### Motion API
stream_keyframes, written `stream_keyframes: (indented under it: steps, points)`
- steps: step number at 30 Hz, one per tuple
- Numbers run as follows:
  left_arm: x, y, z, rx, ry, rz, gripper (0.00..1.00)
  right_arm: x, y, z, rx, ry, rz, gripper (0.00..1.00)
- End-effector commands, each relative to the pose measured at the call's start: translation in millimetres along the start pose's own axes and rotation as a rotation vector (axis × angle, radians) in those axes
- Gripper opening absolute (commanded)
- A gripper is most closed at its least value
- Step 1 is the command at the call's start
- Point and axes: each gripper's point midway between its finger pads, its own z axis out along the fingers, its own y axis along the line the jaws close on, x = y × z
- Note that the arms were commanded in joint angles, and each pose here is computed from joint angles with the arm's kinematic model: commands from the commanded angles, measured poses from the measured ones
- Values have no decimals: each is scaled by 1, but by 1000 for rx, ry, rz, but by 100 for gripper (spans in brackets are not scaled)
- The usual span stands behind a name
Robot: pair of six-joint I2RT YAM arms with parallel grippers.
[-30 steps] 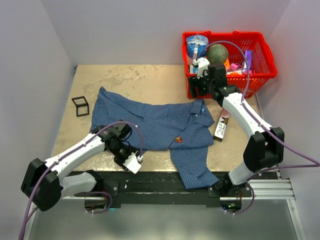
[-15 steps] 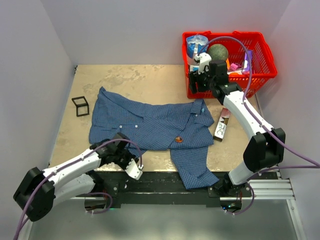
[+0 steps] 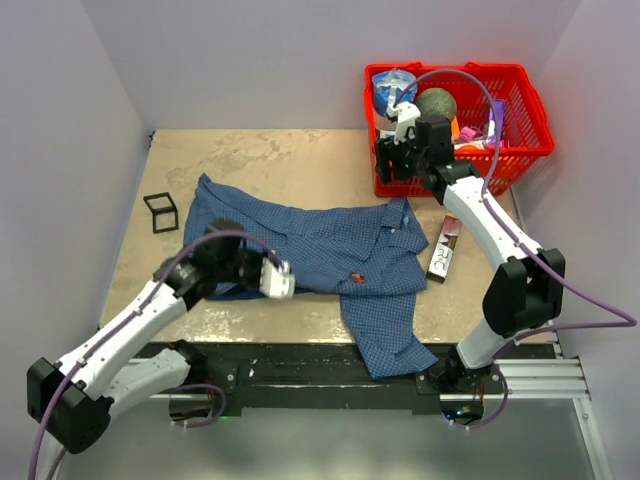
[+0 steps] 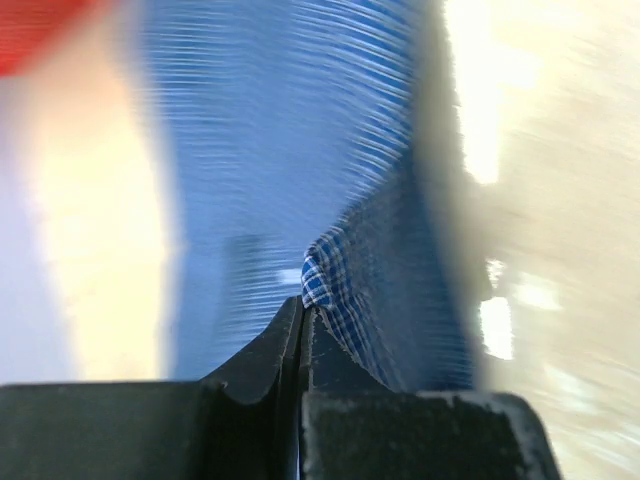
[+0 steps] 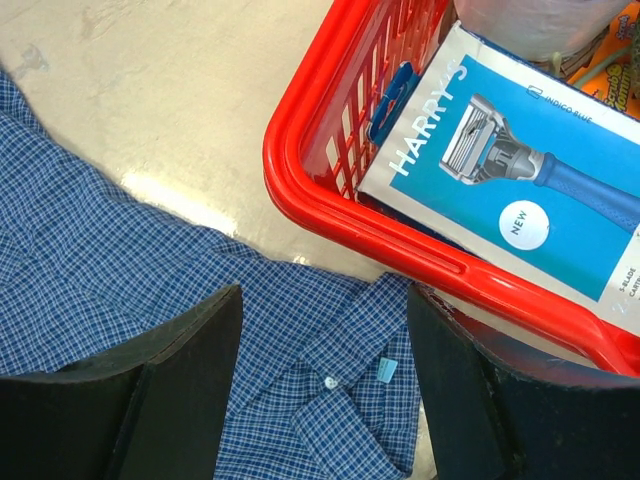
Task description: Remove the brooch from the garment
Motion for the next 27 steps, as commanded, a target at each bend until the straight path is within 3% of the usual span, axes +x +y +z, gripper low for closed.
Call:
stream_keyframes:
  steps: [1,3,6,8,11,12,13,14,16,18,20,21,22,24,26,27]
  points:
    - [-19,143,-37,-411,-43,-137,0,-37,-4,-23,25,-105,-27,70]
    - [1,197,-33,-502,15,-209,0,-35,-5,-24,30,-106,-25,70]
    - [31,299,-48,-707,7,-280,0,-41,-4,-29,31,-124,-18,70]
    - [44,373,-60,-831,-9,-285,0,-46,-4,-33,31,-136,-25,70]
    - [65,452,-56,-953,0,-277,0,-46,-8,-35,51,-137,-44,70]
    - [71,469,-53,-980,17,-238,0,-47,-9,-36,57,-140,-48,71]
    - [99,482,-18,-986,40,-218,0,-48,-11,-37,65,-146,-52,71]
    - [85,512,-43,-1104,9,-132,0,-50,-12,-38,70,-154,-52,71]
    - [92,536,-37,-1266,34,69,0,-52,-12,-40,75,-164,-53,71]
    - [86,542,-40,-1371,79,278,0,-53,-11,-44,72,-172,-50,71]
    - [93,536,-29,-1460,113,394,2,-51,-11,-45,73,-170,-46,71]
    - [99,532,-28,-1487,174,411,26,-50,-11,-46,75,-170,-46,72]
    - [92,530,-44,-1542,182,413,37,-50,-12,-49,81,-174,-46,72]
    - [109,513,-35,-1513,195,312,60,-48,-13,-52,88,-172,-51,72]
    - [105,499,-66,-1541,185,183,73,-44,-13,-54,88,-167,-58,72]
    - [99,493,-76,-1553,178,138,74,-41,-12,-55,82,-160,-68,72]
